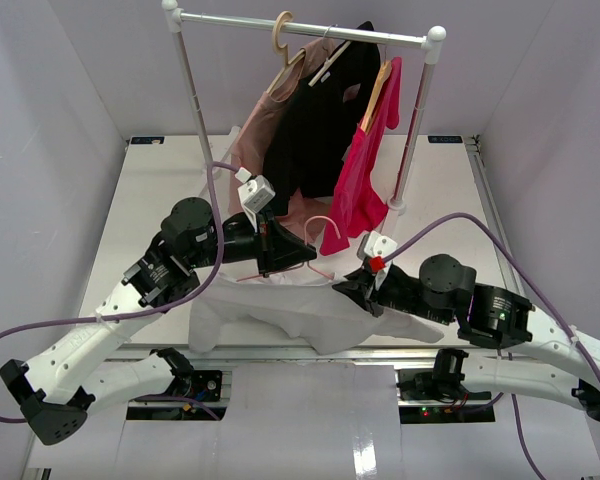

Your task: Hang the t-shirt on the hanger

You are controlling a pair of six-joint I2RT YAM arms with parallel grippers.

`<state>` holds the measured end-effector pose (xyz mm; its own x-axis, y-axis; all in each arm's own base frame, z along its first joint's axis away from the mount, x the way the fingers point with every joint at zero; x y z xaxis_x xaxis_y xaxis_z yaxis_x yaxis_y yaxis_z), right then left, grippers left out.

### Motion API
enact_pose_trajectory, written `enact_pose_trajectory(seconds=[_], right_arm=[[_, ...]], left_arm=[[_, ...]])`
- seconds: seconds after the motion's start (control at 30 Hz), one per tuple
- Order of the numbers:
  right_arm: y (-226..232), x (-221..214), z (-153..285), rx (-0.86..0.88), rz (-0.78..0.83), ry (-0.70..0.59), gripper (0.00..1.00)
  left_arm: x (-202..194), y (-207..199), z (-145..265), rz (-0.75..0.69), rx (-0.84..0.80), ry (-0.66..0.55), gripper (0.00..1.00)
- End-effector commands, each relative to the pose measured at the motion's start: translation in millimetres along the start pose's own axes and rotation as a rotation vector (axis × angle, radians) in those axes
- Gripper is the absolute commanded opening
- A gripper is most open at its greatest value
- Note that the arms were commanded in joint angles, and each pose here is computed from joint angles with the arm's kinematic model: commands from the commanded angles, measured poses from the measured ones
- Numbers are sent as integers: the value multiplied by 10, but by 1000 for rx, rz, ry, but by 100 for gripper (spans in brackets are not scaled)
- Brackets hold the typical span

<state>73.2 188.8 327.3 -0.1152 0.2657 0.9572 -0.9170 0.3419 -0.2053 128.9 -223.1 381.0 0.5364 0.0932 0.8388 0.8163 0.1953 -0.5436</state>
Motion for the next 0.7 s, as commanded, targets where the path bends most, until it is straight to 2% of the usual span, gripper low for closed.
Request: enact_pose_trajectory(seconds=[0.0, 0.27, 0.43, 0.5, 0.67], right_arm=[[-85, -6, 100, -94, -23, -34, 10], [-95, -90, 250, -121, -42, -55, 8], [-97, -131, 333, -144, -82, -80, 10], [-94, -124, 367, -143, -92, -98, 19], [-98, -90, 367, -137, -87, -84, 32]], left_arm=[[-26, -17, 119, -14, 26, -6, 0], [-37, -49, 178, -23, 25, -15, 0], [-57, -43, 203, -24, 36, -17, 0], [-68, -32, 194, -20, 36, -12, 0], [-82, -13, 166, -11, 33, -1, 0]])
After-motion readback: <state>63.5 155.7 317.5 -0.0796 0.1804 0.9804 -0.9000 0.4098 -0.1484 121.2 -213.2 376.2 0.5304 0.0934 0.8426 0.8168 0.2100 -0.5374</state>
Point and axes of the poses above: each gripper's point midway between its finger pads, its own z axis back along the fingers, its own y axis along the line the jaws close on, x = y × z, the point moved 8 cm from there along z, back along the fingers, and after that the axes turned 9 degrees about z, right-handed, at the moved point
